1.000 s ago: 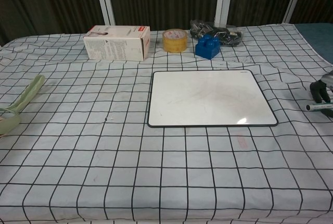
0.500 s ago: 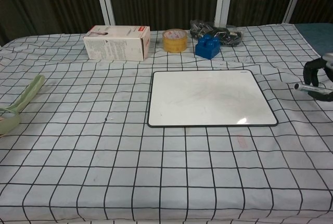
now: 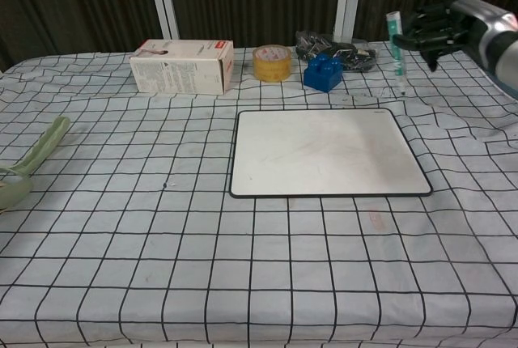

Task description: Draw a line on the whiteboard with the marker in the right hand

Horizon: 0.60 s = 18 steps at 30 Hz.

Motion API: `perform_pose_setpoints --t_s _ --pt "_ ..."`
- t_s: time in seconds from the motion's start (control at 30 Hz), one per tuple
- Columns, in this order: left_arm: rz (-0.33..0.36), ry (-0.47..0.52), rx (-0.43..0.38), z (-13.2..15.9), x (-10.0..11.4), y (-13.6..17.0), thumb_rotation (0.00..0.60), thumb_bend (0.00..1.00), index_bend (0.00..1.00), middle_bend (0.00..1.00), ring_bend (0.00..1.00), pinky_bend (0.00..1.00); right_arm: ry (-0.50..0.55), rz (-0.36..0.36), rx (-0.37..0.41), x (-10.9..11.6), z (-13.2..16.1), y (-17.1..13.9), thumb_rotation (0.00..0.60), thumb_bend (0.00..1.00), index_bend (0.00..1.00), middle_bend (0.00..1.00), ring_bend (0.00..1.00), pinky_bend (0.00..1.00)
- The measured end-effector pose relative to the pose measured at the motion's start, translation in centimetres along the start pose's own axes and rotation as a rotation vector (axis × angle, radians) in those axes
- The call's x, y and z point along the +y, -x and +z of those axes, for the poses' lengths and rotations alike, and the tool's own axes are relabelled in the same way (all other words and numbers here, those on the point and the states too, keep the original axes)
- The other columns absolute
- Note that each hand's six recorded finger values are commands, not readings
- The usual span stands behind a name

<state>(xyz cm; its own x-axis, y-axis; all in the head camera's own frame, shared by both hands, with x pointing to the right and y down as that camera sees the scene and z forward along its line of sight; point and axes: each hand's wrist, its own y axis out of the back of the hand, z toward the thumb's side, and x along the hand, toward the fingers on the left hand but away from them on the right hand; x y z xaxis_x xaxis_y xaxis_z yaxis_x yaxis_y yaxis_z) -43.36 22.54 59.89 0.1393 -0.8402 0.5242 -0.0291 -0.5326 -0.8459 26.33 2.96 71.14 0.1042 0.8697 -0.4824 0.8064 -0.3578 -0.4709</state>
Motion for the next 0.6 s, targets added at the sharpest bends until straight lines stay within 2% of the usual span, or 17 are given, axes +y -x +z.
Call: perform_pose_setpoints --t_s 0.13,0.27,0.4,0.6 --pt "-0.002 0.004 0.008 -0.2 0.0 -0.1 0.600 0.37 0.00 0.00 0.00 0.03 0.065 0.054 -0.029 -4.7 1.8 1.5 0.600 0.42 1.00 0.75 0.73 0.74" --pt "-0.001 0.007 0.009 -0.4 0.1 -0.2 0.600 0.37 0.00 0.00 0.00 0.03 0.052 0.091 -0.055 -8.3 2.2 2.3 0.600 0.42 1.00 0.75 0.73 0.74" --pt "-0.002 0.008 0.005 -0.3 0.2 -0.1 0.600 0.37 0.00 0.00 0.00 0.03 0.013 0.122 -0.066 -10.5 1.9 2.0 0.600 0.42 1.00 0.75 0.73 0.74" --pt "0.002 0.009 0.001 -0.3 0.3 0.1 0.600 0.37 0.00 0.00 0.00 0.03 -0.044 0.146 -0.064 -11.6 1.5 1.5 0.600 0.42 1.00 0.75 0.73 0.74"
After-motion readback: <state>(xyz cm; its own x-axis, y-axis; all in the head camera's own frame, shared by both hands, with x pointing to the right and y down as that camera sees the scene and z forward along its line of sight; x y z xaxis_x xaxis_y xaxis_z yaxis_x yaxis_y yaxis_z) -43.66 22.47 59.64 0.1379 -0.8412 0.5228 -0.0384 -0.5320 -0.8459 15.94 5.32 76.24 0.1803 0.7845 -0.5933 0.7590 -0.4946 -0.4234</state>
